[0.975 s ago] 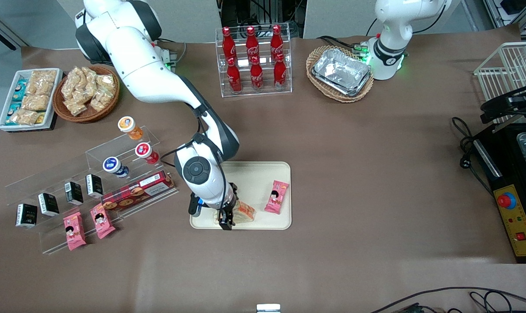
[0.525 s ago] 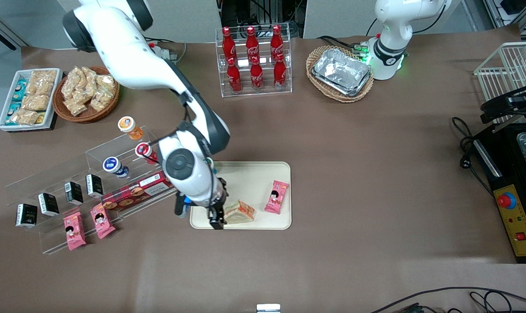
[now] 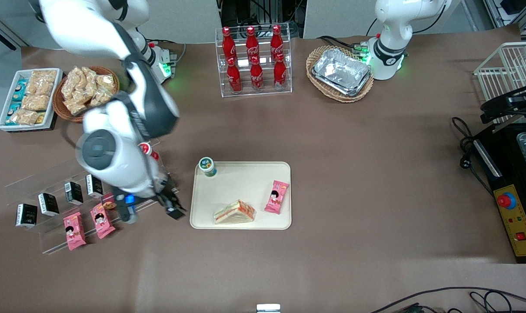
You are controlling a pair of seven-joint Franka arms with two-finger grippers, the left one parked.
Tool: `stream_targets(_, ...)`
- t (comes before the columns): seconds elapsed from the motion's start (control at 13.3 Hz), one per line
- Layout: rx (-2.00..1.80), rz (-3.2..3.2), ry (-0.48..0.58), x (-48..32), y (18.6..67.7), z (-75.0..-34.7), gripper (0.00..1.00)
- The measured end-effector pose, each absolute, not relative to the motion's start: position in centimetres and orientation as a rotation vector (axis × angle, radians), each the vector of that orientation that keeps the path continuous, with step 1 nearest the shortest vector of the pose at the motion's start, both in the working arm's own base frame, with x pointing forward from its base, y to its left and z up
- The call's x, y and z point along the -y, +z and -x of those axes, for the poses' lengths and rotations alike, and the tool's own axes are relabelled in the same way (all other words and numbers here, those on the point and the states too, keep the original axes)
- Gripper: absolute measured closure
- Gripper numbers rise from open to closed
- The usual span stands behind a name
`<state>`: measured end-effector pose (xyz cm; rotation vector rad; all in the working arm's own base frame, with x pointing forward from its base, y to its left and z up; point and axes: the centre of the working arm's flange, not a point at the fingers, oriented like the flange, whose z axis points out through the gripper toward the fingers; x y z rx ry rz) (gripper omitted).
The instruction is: Place sandwich on tray
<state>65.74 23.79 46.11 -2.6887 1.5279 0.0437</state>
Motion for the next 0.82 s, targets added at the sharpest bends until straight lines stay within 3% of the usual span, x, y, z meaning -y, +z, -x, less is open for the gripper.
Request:
stream_targets(0.3, -0.946, 2.977, 0.139, -11.5, 51.4, -65.0, 0.00)
stream_targets(0.82, -0.336, 3.089, 0.116, 2.3, 55.0, -60.4, 0.00)
